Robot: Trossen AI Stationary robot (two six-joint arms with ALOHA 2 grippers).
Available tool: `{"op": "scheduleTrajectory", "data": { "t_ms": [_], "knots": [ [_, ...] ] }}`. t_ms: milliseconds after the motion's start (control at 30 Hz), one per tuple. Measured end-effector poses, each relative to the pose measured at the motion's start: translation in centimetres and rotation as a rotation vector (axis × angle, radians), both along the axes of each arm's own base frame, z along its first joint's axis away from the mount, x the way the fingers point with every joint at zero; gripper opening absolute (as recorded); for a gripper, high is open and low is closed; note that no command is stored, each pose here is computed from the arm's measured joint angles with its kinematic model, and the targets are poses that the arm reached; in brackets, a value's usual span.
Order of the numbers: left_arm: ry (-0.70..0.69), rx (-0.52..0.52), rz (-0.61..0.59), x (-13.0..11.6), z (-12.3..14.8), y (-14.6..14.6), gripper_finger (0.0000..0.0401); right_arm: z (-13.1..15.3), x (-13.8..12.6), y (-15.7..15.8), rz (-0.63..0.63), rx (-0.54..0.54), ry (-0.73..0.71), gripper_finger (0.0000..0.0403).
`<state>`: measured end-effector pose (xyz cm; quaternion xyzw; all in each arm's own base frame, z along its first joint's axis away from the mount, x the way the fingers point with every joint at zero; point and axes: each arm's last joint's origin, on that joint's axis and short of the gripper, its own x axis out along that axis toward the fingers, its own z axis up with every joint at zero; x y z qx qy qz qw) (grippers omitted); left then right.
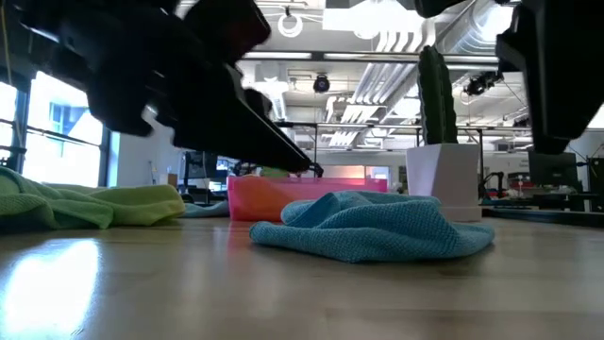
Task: Fold microfiber towels
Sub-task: Fold the bottom light blue microfiber cloth on the table
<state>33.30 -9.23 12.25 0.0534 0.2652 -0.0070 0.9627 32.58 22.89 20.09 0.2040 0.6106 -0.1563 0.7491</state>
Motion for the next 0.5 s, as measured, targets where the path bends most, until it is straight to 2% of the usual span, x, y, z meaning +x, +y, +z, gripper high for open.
{"op": "scheduleTrajectory", "data": {
  "t_ms": [133, 333, 500],
  "knots": [
    [0.006, -0.016, 0.037, 1.2, -1.5, 0.8, 0.0159, 0.0, -0.2, 0.3, -0.014, 0.006, -0.001, 0.0140],
    [0.057, -0.117, 0.070, 2.0, -3.4, 1.4, 0.0159, 0.1, -0.2, 0.3, -0.012, 0.006, -0.002, 0.0140],
    [0.065, -0.130, 0.078, 2.3, -3.8, 1.3, 0.0159, 0.1, -0.2, 0.3, -0.009, 0.005, -0.002, 0.0140]
  ]
}}
